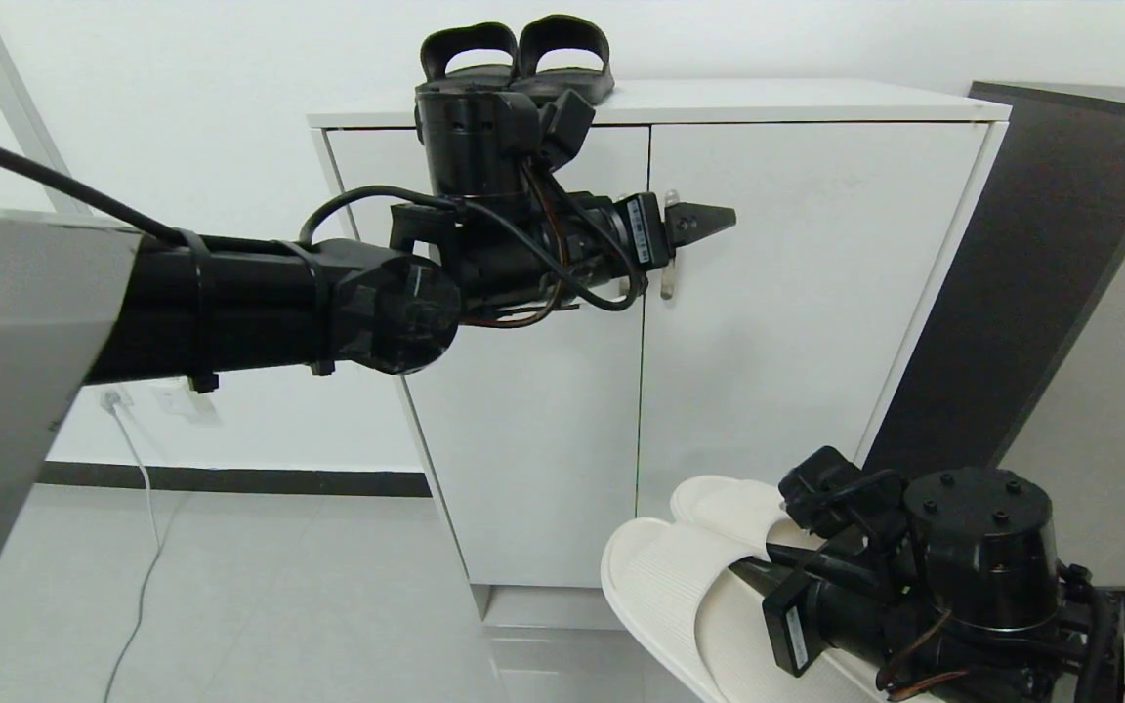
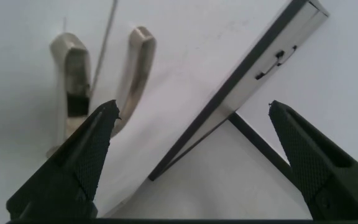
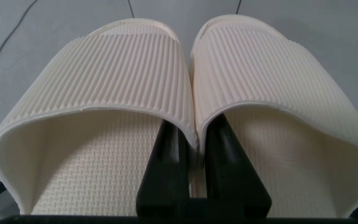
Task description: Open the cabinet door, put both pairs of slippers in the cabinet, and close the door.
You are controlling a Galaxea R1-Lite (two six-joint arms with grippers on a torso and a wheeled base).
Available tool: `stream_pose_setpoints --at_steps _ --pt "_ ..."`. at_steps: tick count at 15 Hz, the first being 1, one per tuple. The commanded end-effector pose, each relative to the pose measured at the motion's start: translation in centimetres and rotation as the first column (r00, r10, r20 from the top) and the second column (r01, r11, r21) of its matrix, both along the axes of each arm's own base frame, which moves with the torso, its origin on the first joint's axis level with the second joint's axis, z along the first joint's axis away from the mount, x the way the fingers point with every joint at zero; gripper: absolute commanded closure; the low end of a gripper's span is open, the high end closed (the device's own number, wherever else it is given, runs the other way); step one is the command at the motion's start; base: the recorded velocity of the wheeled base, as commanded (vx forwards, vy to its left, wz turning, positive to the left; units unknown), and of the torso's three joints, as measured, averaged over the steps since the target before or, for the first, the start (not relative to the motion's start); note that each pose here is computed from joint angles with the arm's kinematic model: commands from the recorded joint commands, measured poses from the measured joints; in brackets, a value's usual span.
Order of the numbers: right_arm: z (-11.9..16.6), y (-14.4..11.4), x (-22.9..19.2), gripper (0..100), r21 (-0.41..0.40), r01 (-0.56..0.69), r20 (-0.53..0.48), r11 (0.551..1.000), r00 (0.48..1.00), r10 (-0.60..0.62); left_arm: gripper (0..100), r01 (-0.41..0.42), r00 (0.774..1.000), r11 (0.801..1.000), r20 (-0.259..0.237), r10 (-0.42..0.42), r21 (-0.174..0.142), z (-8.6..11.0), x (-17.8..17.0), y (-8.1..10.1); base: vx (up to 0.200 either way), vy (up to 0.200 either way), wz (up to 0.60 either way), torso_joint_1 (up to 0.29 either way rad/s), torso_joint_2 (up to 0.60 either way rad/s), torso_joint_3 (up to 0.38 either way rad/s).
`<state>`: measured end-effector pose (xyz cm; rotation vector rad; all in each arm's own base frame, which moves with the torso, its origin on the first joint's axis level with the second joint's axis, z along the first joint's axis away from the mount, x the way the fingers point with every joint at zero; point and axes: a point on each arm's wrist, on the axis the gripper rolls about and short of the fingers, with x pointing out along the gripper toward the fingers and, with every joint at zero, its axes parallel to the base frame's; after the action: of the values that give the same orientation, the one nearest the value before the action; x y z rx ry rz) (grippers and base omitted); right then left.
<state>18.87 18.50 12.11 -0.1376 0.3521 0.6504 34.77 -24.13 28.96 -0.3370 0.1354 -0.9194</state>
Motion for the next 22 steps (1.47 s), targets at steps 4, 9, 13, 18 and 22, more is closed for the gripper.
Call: stream_pose_setpoints --at_steps 4,9,13,18,22 --pt "0.0 0.0 0.0 100 -0.001 -0.001 0.002 1.000 1.000 0.001 0 -0.011 1.000 1.000 -0.008 0.011 0.006 -1.4 1.9 -1.2 0.000 0.000 0.00 0.000 0.00 0.000" --pt "-0.2 0.1 0.0 100 -0.006 -0.002 -0.006 1.000 1.000 0.002 0 0.006 1.000 1.000 -0.018 -0.005 0.012 -1.5 2.8 -2.7 0.000 0.000 0.00 0.000 0.00 0.000" --pt "-0.6 0.2 0.2 100 -0.007 -0.003 -0.008 1.000 1.000 0.003 100 0.015 0.999 1.000 -0.034 -0.015 0.017 -1.7 2.4 -2.7 0.000 0.000 0.00 0.000 0.00 0.000" --pt "-0.7 0.1 -0.3 100 0.005 -0.040 -0.010 0.999 0.999 0.040 100 0.034 0.999 0.999 -0.041 -0.033 0.024 -0.6 0.0 -1.9 0.000 0.000 0.00 0.000 0.00 0.000" --pt "-0.5 -0.2 -1.0 100 0.021 -0.070 0.000 0.997 0.998 0.070 100 0.060 0.997 0.997 -0.055 -0.058 0.037 -0.2 -2.3 -1.5 0.000 0.000 0.00 0.000 0.00 0.000"
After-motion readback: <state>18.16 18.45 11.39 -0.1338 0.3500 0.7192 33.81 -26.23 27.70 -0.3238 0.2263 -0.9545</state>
